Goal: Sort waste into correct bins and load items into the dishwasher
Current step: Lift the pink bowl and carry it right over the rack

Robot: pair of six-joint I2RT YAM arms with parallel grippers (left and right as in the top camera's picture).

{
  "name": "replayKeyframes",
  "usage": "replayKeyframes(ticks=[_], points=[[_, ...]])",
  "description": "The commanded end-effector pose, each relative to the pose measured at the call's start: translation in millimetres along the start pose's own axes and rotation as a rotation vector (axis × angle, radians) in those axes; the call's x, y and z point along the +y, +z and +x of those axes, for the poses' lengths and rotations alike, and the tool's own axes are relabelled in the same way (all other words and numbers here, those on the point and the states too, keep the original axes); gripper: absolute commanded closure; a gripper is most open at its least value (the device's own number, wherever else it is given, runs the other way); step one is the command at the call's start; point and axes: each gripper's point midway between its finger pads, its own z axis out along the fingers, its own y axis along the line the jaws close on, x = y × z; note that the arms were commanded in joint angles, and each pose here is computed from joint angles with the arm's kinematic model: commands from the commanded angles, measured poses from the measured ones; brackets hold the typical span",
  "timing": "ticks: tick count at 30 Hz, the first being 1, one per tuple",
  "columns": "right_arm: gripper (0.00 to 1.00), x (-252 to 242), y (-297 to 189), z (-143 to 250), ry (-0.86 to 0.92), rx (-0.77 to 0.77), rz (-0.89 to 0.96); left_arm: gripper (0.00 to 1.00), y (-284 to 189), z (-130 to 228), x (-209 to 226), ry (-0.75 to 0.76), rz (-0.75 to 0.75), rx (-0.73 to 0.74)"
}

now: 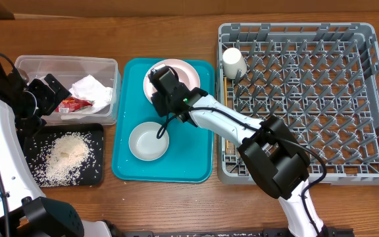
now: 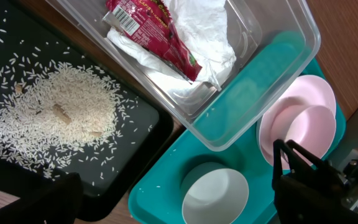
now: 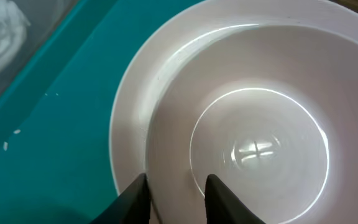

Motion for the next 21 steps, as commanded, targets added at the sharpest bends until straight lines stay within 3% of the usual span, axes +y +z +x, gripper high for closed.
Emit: replayKeyframes(ticks=[1,6,8,13,17,21], points=[[0.73,-16.6,0.6,2.6,-0.011,0.002,0.086,0.00,-7.8,-5.5,-2.3,-0.005,0.006,-0.031],[0.83,-16.5,0.3,0.9,-0.010,-0.004,0.086,0.00,-7.8,-5.5,-2.3,-0.005,0.006,-0.031],[0.94,-15.4,-1.8,-4.5,-0.007,-0.022,0.082,0.00,-7.8,-5.5,-2.3,-0.005,0.006,-0.031],[0.96,-11.1,-31.4,-34.5,0.002,-0.089,0.066,0.00,-7.8,-5.5,-2.3,-0.005,0.006,-0.031],[0.96,-3.7,-100.0,-71.7,0.011,-0.168,0.016,0.00,-7.8,-5.5,-2.3,-0.005,0.006,-0.031],[0.96,6.8,-187.7,-91.3,0.056,-0.216,-0.154,0.00,-7.8,-5.5,-2.3,-0.005,0.006,-0.031]])
